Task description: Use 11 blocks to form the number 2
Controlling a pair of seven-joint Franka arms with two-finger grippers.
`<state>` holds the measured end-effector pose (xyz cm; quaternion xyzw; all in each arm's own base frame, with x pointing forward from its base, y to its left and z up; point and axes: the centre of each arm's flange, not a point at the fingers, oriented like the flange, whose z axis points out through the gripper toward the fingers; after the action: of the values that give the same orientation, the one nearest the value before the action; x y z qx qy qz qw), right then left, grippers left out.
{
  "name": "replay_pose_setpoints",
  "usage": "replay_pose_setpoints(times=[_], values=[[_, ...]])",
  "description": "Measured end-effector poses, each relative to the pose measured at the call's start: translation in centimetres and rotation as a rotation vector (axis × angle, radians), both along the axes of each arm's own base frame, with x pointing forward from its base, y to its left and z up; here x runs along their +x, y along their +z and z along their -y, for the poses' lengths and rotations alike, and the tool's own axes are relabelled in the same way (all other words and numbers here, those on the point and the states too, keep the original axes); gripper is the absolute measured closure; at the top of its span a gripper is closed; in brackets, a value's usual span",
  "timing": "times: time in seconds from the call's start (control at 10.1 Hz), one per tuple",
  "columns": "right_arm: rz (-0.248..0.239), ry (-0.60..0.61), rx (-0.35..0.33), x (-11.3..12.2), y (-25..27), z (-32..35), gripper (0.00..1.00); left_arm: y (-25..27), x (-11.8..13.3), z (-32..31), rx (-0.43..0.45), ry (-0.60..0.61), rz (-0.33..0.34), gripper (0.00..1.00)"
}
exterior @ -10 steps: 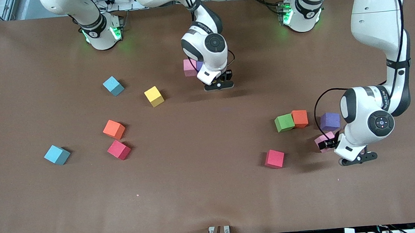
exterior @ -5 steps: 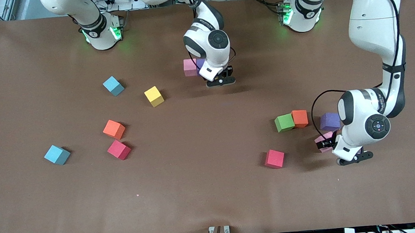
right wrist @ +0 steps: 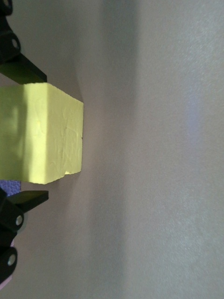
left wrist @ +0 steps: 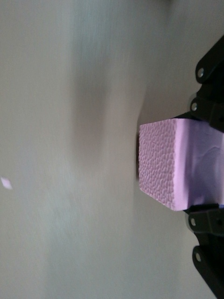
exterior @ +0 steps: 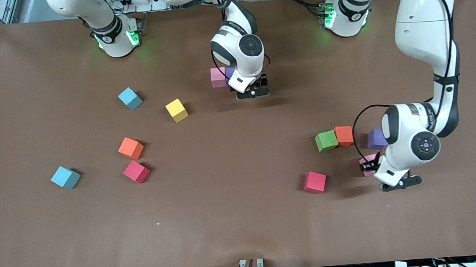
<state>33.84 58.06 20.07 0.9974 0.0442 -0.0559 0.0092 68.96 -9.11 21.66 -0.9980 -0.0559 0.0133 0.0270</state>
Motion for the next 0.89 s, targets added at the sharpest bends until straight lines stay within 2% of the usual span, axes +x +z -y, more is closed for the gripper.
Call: replay_pose_setpoints(times=[0.1, 0.3, 0.49, 0.69, 0.89], values=[[0.003, -0.01, 0.004, 0.7, 1.3, 0.1, 0.0, 1.2, 0.0, 2.2, -0.005, -0.024, 0.019, 0.41], [0.005, -0.057, 0.0, 3.8, 5.7, 1.9, 0.0, 3.6, -0.5, 5.3, -0.012, -0.006, 0.026, 0.41], [0.006, -0.09, -0.035, 9.1, 10.4, 7.1, 0.0, 5.9, -1.6, 9.2, -0.024, 0.045, 0.026, 0.41], [-0.041, -0.048, -0.064, 14.3, 11.9, 14.0, 0.0, 7.7, -3.4, 14.5, -0.062, 0.109, 0.015, 0.41], [-0.091, 0.018, -0.058, 16.7, 11.0, 20.0, 0.0, 7.9, -5.8, 20.0, -0.103, 0.181, -0.015, 0.41]])
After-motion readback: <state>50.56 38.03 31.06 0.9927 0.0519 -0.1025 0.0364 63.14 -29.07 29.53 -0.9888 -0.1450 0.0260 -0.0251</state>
